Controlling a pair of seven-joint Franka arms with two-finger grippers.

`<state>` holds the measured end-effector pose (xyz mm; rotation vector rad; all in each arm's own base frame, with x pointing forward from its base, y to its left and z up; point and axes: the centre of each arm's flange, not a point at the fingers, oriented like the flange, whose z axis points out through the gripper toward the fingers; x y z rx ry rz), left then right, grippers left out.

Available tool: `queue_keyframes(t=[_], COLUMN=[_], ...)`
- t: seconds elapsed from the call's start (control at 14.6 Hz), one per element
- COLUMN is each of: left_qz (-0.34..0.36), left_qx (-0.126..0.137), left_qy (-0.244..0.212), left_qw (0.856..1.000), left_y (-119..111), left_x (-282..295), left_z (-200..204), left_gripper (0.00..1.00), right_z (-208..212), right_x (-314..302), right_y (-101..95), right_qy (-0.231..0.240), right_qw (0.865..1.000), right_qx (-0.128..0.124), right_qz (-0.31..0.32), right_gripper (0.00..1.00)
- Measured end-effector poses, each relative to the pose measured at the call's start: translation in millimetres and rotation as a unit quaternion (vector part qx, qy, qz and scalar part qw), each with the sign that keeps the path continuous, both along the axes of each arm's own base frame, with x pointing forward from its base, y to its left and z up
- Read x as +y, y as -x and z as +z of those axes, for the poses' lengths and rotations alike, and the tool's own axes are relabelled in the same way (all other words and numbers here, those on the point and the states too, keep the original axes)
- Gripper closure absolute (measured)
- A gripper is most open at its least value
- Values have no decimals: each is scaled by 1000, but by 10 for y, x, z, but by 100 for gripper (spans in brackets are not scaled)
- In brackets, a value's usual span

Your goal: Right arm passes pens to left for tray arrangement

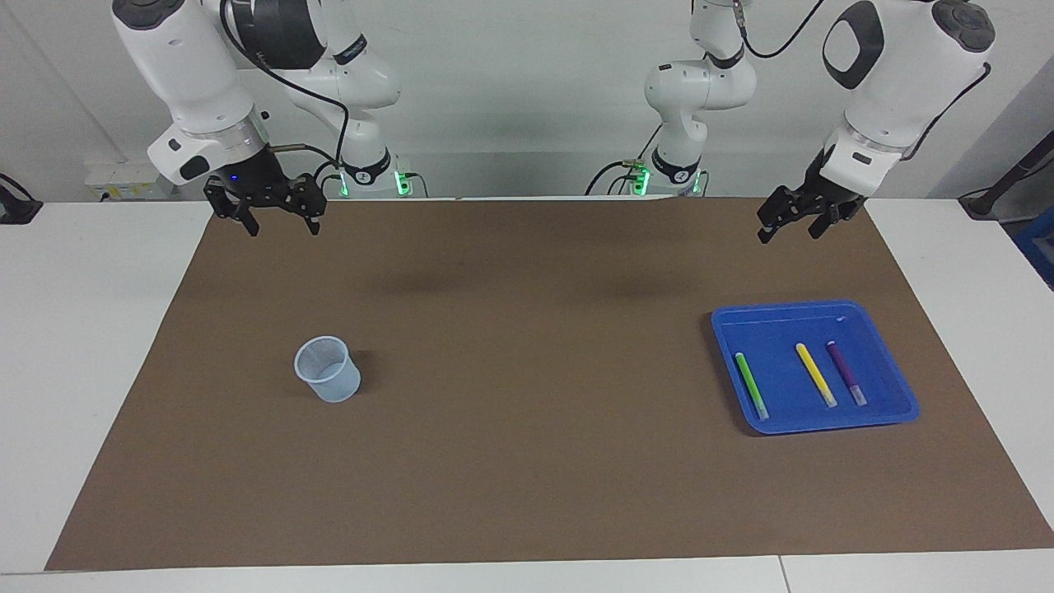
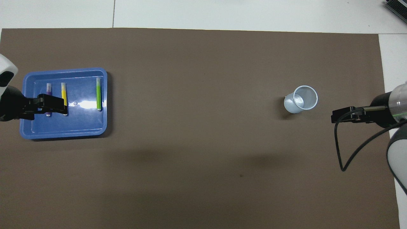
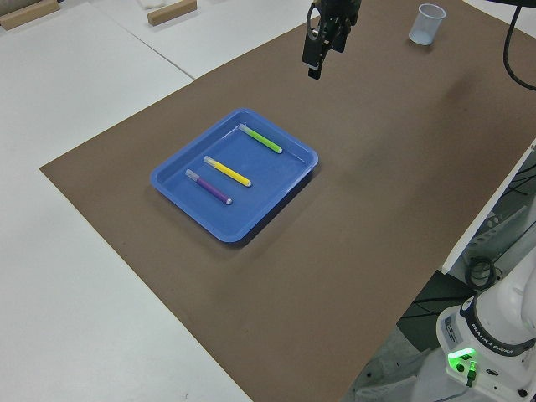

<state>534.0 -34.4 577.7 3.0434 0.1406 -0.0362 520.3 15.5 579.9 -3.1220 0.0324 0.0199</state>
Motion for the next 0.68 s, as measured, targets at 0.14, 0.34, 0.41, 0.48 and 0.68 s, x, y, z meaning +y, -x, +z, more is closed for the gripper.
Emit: queue_keyframes(t=[0.14, 0.34, 0.41, 0.48, 0.68], left_qz=[1, -5, -9, -12, -14], left_qx=[2, 5, 2, 0, -2], left_qy=[0, -14, -24, -28, -31], left_qw=[1000, 1000, 1000, 1000, 999], left_y=[16, 80, 96, 108, 121], left_x=[10, -1, -26, -61, -105], left_z=[15, 86, 113, 136, 157], left_gripper=[0, 0, 0, 0, 0], right_z=[1, 8, 11, 18, 45], right_x=[0, 0, -1, -4, -7], right_y=[1, 4, 4, -1, -41], right_qy=[0, 0, 0, 0, -1], right_qw=[1000, 1000, 1000, 1000, 1000], right_qx=[0, -1, -1, -5, -23], right_qz=[0, 0, 0, 0, -1], right_gripper=[0, 0, 0, 0, 0])
